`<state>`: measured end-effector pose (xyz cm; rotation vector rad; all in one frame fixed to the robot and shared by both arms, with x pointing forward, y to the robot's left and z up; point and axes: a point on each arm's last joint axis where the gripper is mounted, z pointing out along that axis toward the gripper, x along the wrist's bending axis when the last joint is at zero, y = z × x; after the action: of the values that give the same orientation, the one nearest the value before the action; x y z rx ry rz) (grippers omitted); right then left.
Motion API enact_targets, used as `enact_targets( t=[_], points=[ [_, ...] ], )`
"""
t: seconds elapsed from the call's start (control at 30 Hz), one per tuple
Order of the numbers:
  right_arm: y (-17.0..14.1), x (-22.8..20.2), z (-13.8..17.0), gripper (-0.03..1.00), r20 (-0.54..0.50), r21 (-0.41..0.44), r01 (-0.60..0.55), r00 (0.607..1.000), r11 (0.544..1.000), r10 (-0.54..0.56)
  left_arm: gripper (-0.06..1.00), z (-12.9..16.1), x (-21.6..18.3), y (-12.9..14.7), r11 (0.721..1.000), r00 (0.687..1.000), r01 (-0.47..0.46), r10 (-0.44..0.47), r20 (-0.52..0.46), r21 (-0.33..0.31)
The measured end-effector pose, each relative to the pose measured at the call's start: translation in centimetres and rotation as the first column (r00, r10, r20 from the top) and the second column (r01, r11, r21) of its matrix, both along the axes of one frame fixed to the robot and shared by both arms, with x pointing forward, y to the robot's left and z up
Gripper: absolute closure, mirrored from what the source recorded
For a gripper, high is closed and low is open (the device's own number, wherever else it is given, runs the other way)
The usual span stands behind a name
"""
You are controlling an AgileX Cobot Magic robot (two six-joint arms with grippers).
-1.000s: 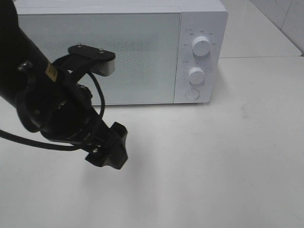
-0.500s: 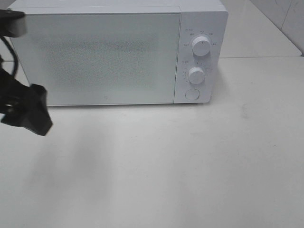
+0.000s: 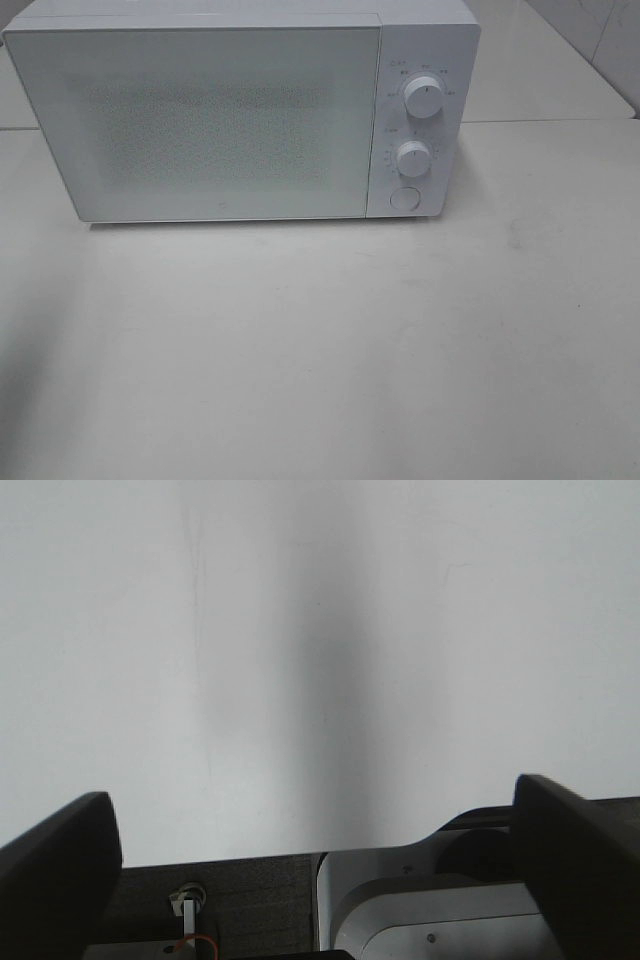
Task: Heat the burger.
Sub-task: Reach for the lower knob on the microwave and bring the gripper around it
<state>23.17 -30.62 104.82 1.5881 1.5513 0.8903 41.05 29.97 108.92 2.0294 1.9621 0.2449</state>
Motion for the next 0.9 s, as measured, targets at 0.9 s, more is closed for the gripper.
enact_targets(
  t=[0.9],
  points=[
    [0.0, 0.0, 0.0, 0.21, 0.0, 0.0, 0.0, 1.0, 1.0, 0.0, -0.04, -2.6, -15.2, -0.5, 0.998, 0.805, -0.041, 0.0, 0.593, 0.056]
  ],
)
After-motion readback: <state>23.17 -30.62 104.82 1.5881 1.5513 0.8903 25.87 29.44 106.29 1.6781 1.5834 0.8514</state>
